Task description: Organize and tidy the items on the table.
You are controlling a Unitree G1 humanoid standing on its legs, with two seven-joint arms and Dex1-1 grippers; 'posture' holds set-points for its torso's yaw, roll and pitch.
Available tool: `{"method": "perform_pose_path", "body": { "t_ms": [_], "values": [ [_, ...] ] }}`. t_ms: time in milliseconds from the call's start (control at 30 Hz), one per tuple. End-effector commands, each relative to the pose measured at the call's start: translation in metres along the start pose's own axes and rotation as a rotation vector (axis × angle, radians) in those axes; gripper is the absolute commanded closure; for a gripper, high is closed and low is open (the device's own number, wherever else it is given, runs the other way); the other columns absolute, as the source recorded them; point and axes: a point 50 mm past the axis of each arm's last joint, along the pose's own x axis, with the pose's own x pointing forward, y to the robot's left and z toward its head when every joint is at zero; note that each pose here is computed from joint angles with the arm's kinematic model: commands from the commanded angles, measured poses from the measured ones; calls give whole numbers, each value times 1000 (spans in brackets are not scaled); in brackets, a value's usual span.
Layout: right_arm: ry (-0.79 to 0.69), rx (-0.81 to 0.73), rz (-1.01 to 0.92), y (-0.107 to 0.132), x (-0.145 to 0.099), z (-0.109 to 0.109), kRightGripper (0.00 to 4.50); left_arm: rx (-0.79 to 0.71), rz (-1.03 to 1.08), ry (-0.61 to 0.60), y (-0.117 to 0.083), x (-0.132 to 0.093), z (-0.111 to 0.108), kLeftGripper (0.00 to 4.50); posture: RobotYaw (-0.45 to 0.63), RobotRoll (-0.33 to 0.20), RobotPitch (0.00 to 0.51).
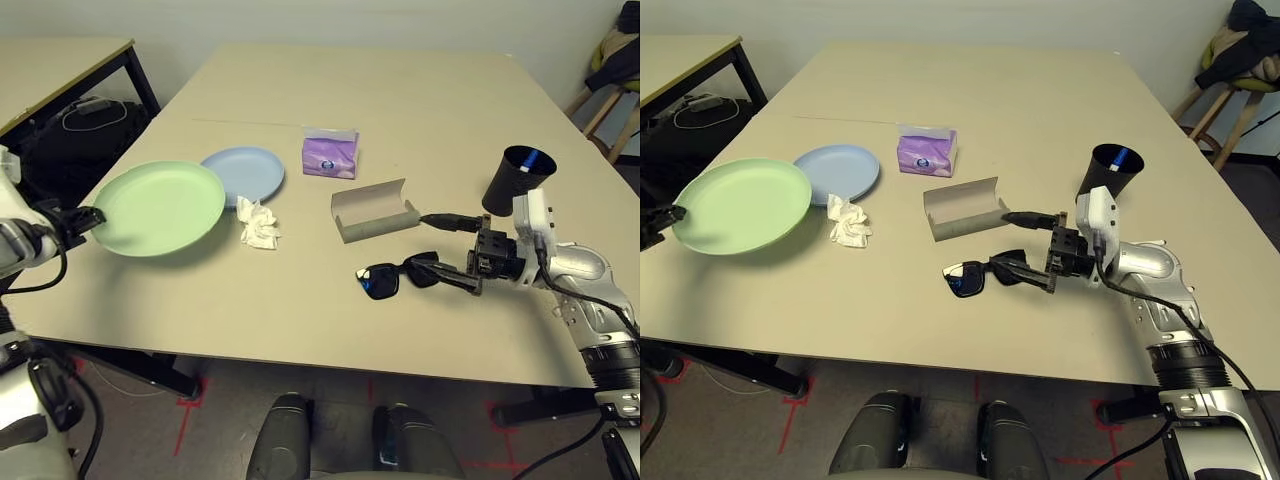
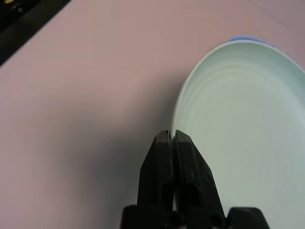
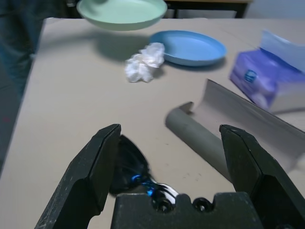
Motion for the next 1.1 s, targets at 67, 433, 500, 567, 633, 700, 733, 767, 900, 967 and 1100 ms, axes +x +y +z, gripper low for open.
{"method": "perform_pose_path", "body": {
  "t_ms": [67,433,500,567,633,700,733,767,900,967,1100],
  "values": [
    [-48,29,-75,-5,2,10,0,-16,-22,-52,-18,9,8,4485,194,0,46],
    [-65,24,-69,0,6,14,0,-142,53,-108,-50,60,-5,4485,189,0,29],
    [-68,25,-70,2,6,14,0,-160,75,-124,-57,69,-6,4485,186,0,30],
    [-73,26,-70,3,7,14,0,-173,105,-140,-63,78,-7,4485,182,0,30],
    [-77,28,-71,5,7,14,0,-180,135,-160,-67,84,-7,4485,177,0,31],
    [-80,29,-75,5,7,14,0,-186,146,-174,-74,90,-5,4485,169,0,32],
    [-81,30,-78,5,6,14,0,-187,146,-180,-78,92,-4,4485,165,0,34],
    [-82,30,-81,5,6,14,0,-187,145,-182,-80,94,-4,4485,163,0,35],
    [-84,31,-94,6,4,13,0,-181,133,-189,-90,99,-4,4485,153,0,37],
    [-83,31,-100,6,4,13,0,-178,130,-190,-92,100,-4,4485,151,0,36],
    [-66,33,-178,2,3,9,0,-153,119,-185,-97,103,-6,4485,147,0,35]
  ]
}}
